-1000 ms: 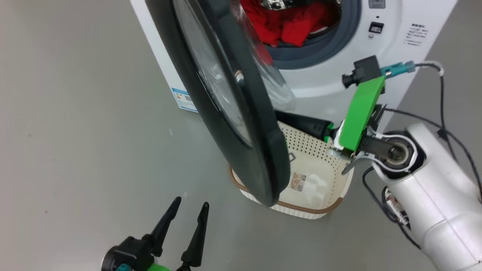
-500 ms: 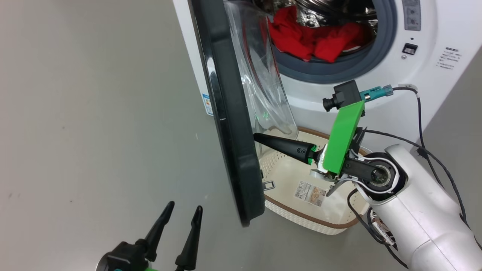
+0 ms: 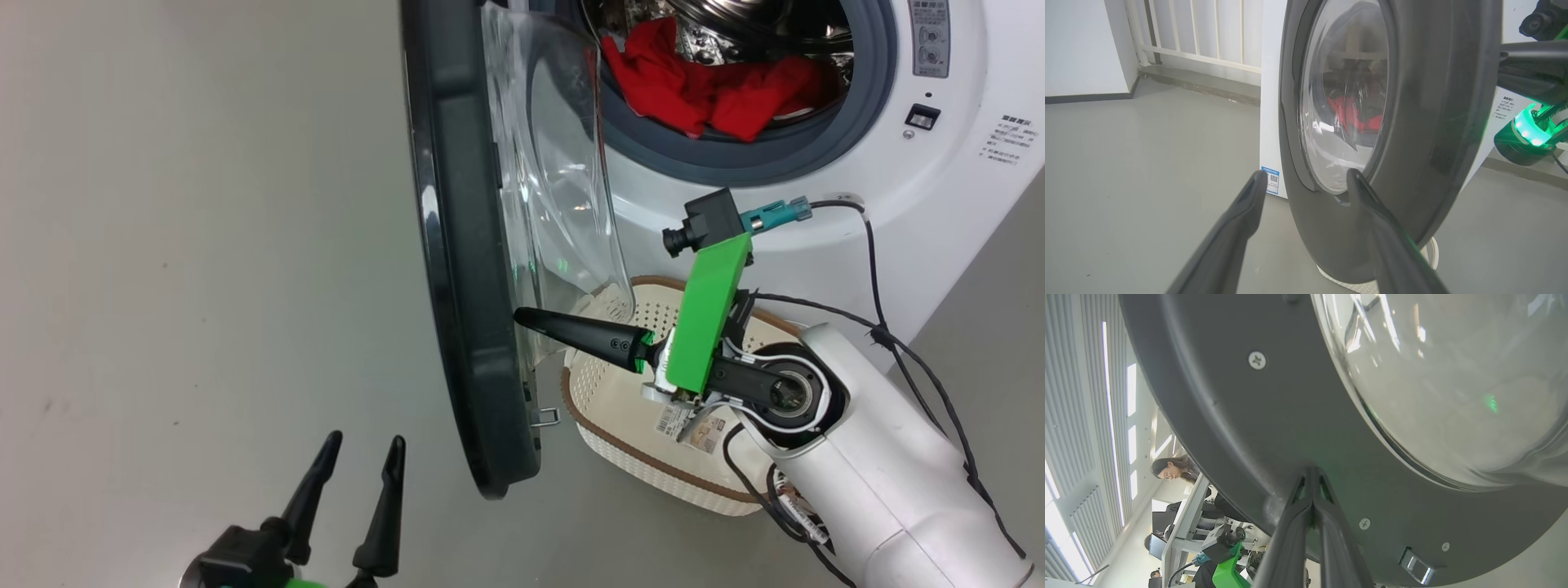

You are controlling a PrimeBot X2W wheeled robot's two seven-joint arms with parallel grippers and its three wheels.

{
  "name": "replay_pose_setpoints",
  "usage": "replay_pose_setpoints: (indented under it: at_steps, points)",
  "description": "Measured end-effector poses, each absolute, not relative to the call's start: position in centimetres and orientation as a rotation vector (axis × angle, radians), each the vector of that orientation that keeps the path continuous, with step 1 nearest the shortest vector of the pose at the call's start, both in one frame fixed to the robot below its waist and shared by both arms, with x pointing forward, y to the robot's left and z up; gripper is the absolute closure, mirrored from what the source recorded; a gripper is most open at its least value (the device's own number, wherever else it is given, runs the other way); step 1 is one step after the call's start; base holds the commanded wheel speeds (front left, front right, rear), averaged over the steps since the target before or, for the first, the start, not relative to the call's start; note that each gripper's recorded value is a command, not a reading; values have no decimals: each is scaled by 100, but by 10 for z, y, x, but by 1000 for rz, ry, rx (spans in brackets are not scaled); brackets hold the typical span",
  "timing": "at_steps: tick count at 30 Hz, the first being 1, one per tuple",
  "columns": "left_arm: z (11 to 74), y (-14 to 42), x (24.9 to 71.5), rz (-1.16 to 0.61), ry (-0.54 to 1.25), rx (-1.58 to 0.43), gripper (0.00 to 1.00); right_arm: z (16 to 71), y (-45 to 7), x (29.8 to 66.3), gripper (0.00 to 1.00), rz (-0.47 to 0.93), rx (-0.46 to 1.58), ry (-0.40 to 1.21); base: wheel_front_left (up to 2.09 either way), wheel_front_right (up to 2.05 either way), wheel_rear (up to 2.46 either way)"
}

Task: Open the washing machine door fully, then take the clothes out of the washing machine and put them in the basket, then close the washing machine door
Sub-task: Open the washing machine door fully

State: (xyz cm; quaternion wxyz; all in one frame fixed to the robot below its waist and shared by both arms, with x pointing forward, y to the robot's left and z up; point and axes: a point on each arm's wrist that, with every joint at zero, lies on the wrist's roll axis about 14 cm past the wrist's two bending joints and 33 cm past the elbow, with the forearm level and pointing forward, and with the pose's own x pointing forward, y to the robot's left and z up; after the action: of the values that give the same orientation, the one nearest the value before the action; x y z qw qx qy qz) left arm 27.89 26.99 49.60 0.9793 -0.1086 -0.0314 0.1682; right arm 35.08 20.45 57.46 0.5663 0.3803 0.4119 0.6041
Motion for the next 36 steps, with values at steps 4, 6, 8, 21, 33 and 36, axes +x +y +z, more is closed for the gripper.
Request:
replay_pose_setpoints:
  at_steps: [4, 6, 8, 21, 33, 36]
  points:
    - [497, 273, 278, 353, -66, -215, 0, 572, 207, 349, 100, 1419, 895, 981, 0, 0, 0]
    - [497, 274, 278, 354, -67, -215, 0, 571, 207, 348, 100, 1418, 896, 982, 0, 0, 0]
    - [498, 274, 277, 355, -69, -215, 0, 571, 208, 348, 77, 1415, 894, 980, 0, 0, 0]
    - [491, 270, 277, 340, -53, -221, 0, 544, 181, 373, 0, 1211, 903, 866, 0, 0, 0]
    - [489, 272, 286, 318, -47, -206, 0, 489, 122, 404, 0, 910, 864, 754, 0, 0, 0]
    - [489, 271, 288, 314, -47, -207, 0, 471, 103, 410, 0, 828, 829, 726, 0, 0, 0]
